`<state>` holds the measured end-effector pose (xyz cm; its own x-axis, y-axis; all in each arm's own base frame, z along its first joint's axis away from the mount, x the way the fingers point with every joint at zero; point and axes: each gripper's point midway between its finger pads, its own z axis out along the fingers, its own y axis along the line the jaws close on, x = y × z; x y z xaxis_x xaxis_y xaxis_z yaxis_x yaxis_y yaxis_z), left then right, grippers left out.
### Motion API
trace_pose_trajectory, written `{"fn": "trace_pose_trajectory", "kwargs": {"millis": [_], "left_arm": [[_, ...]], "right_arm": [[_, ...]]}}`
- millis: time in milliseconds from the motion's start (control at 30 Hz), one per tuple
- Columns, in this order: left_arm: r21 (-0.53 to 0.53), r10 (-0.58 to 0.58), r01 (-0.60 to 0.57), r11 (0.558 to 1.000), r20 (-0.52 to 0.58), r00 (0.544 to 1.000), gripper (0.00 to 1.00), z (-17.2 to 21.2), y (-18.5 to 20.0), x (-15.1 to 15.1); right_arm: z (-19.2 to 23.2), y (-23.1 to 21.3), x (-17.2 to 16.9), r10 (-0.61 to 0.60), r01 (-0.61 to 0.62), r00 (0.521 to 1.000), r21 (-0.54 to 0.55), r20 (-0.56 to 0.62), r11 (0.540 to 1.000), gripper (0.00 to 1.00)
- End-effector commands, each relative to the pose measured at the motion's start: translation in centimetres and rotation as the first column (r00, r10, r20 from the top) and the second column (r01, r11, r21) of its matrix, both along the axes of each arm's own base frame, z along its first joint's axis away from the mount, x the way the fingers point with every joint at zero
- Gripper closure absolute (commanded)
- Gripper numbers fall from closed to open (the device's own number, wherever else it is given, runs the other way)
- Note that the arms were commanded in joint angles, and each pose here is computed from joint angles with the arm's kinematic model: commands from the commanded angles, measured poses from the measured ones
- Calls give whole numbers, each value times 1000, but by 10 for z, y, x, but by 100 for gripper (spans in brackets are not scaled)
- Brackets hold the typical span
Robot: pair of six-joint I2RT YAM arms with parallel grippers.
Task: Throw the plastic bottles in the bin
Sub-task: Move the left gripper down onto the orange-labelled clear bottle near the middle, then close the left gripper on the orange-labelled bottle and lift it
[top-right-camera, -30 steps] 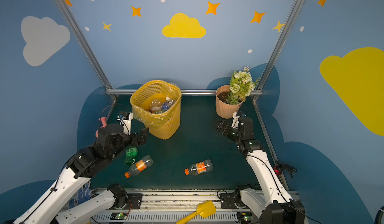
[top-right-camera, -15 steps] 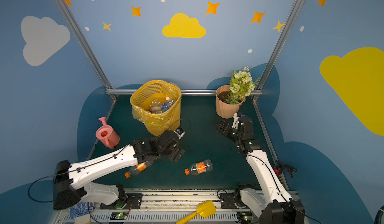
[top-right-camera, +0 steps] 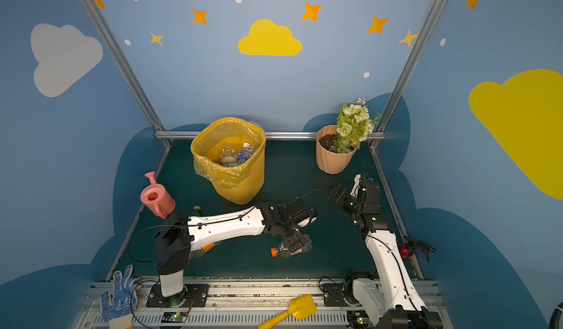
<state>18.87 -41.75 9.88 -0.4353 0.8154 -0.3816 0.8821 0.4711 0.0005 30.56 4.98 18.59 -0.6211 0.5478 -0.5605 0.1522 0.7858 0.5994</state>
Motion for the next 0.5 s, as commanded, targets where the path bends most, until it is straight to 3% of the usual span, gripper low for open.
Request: {"fn": "trace_pose_trajectory", "kwargs": {"millis": [0,200,467], "left_arm": [[88,-69,74,993,-60,996,6,-17,6,-17],[166,-68,82,983,-83,994,10,-44,10,-18],[193,-71,85,978,-79,994,20,-59,9,-16]], "right_arm": [[-1,-3,-6,5,-5,1000,8,2,1000,6],[3,-10,-8,-17,16,1000,31,17,999,7],[-11,-13,-10,-33,34,999,77,-10,996,7]]}}
